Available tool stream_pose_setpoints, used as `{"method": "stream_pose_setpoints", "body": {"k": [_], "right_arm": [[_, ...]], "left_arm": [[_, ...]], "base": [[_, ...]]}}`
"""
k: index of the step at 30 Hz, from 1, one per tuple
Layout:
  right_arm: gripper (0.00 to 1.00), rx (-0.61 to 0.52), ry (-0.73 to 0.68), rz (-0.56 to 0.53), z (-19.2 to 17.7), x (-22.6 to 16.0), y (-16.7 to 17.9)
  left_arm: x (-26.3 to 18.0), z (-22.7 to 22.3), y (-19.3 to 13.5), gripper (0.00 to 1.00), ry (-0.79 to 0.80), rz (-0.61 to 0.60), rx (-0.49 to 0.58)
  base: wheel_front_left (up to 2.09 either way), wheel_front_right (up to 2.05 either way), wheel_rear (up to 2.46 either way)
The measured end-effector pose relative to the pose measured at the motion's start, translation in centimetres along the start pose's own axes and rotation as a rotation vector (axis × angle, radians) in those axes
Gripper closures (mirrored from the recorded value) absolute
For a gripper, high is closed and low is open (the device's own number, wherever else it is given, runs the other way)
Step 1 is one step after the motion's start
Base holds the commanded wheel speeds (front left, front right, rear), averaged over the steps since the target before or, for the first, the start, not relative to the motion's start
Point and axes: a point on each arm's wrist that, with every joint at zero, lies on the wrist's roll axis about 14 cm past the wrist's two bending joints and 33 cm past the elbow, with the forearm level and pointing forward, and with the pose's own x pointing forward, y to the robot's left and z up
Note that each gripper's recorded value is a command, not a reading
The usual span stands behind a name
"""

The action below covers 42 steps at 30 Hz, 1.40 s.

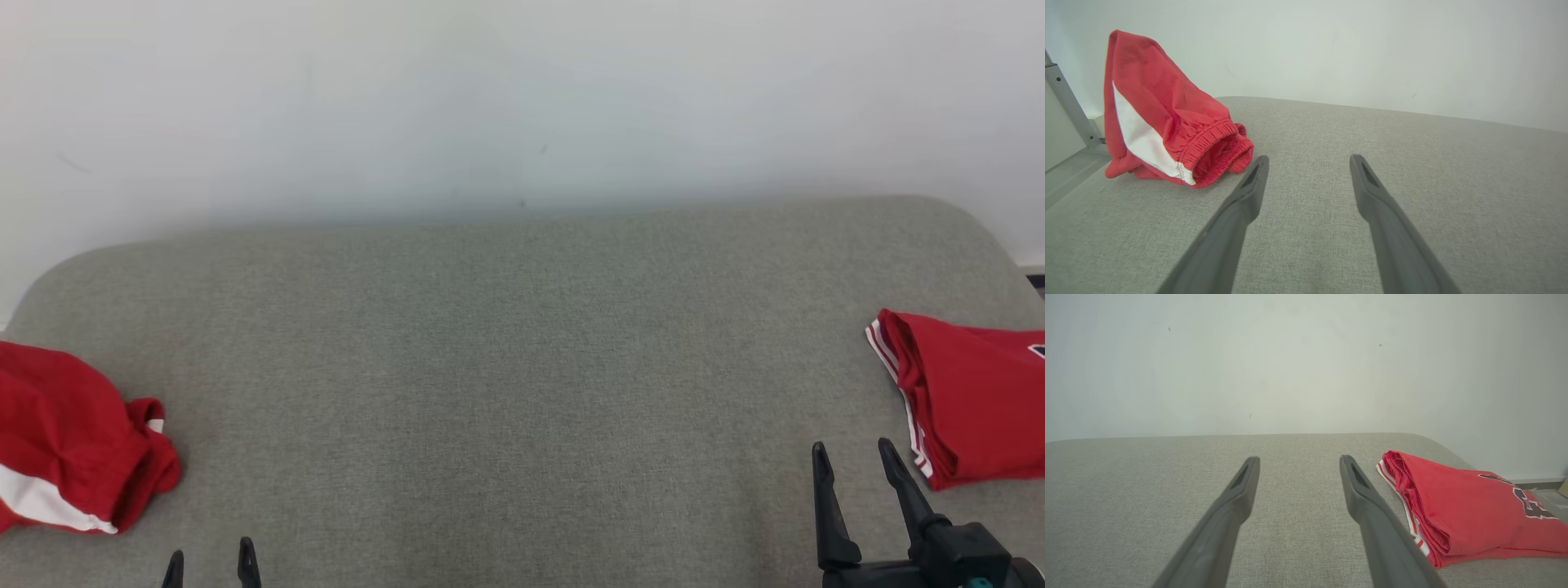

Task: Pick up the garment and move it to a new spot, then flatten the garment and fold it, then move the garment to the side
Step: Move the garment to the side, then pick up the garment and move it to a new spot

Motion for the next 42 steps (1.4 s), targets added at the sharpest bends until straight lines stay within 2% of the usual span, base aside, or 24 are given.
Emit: {"method": "stream_pose_setpoints", "body": {"k": [11,25,42], "right_arm": [[0.00,0.022,0.052,-0.006,-1.8,-1.3,0.0],[0.00,0.031,0.038,-0.030,-1.4,-1.4,-0.7],[0.00,0.041,0.032,0.004,-1.2,-0.8,0.4]], "left_arm": [[-1.0,-0.1,-0.4,0.00,0.002,-0.020,-0.006],[-0.5,-0.1,-1.7,0.00,0.003,-0.061,0.004],[-1.0,0.2,-0.5,0.00,-0.008,-0.022,0.013]], "base": [[0.00,0.00,0.00],[0.00,0.00,0.00],[0.00,0.00,0.00]]}}
